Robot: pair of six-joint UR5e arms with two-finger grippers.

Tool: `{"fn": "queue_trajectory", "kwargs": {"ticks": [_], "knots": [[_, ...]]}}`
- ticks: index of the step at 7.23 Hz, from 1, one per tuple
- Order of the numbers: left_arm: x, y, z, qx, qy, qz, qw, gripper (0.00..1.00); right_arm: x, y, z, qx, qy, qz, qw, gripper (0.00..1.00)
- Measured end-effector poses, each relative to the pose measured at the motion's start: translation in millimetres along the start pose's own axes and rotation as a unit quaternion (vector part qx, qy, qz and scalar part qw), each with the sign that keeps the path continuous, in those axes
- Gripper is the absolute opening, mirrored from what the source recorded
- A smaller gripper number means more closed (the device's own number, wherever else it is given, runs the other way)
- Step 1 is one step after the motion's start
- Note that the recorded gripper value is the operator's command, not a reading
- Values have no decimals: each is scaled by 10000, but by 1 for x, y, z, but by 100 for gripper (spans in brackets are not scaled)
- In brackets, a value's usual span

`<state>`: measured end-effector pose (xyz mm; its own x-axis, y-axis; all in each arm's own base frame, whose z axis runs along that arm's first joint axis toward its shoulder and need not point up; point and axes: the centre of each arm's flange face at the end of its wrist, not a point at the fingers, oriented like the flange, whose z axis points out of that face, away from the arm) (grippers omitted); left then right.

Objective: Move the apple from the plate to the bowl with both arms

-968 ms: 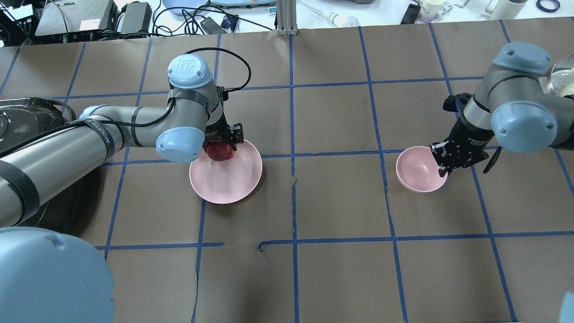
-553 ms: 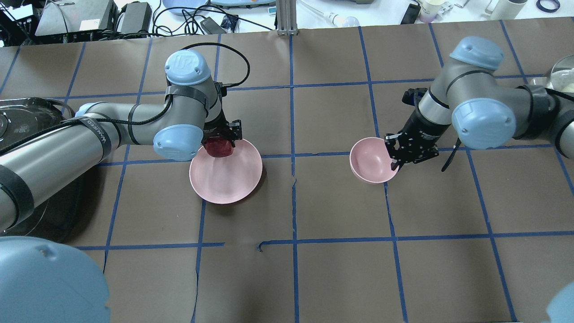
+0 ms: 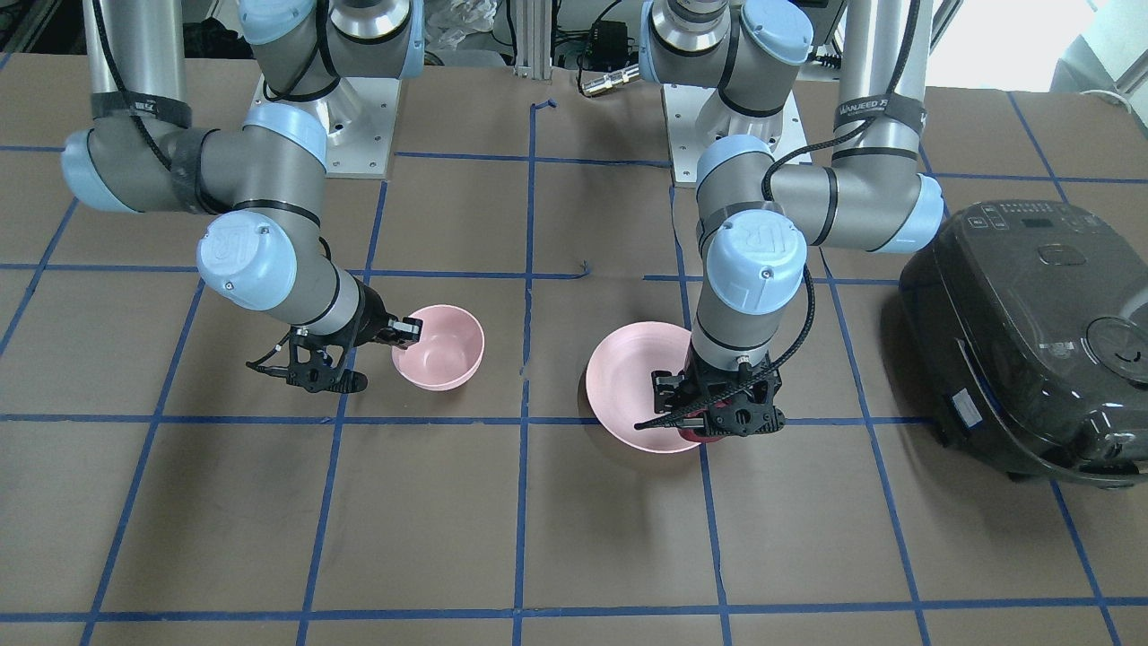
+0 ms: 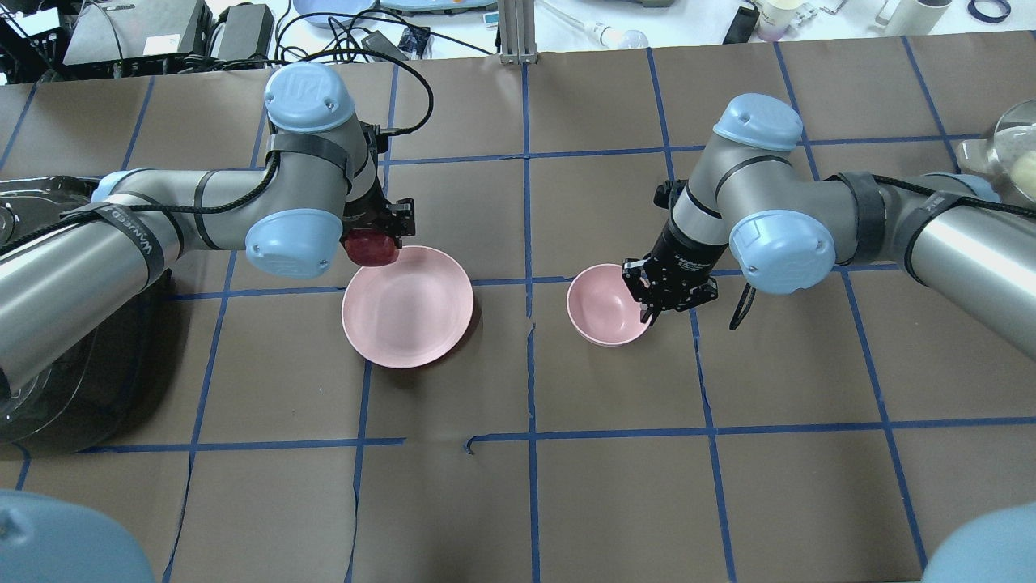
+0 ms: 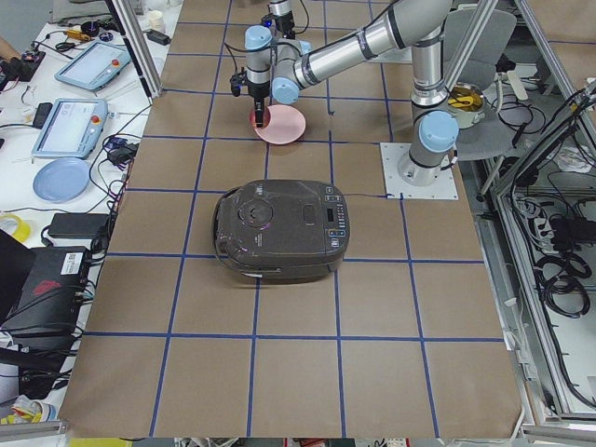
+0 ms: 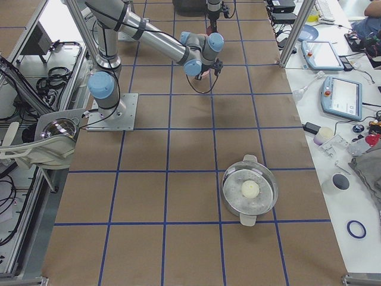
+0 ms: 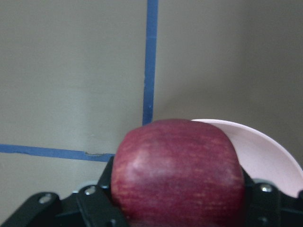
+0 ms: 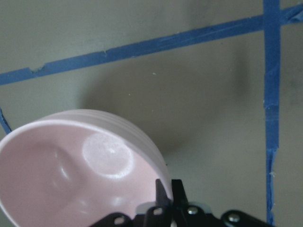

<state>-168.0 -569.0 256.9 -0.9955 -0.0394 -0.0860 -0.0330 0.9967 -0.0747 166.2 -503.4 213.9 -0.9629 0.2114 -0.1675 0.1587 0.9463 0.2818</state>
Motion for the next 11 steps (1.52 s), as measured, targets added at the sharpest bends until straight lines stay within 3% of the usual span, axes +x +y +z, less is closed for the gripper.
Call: {"fn": "queue_trajectory", "kwargs": {"ticks": [2,3,4,7,9,11], "knots": [[2,5,-18,58,22,121,9999,16,7,8,12,-94,189,28,9998,0],[11,11,-29,112,37,198,9997,15,9,11,15,-129,246,39,9996,72],[20,16,-39,178,61,244,9995,13,9,12,16,-139,266,43,9995,100],[57,31,-63,326,294,28,9990,12,16,7,-8,75,421,141,9990,100],[100,45,-78,406,422,-83,9982,9,31,1,-92,365,732,307,9962,100],[154,62,-90,437,701,-226,9963,9,49,5,-183,360,932,541,9935,100]]}}
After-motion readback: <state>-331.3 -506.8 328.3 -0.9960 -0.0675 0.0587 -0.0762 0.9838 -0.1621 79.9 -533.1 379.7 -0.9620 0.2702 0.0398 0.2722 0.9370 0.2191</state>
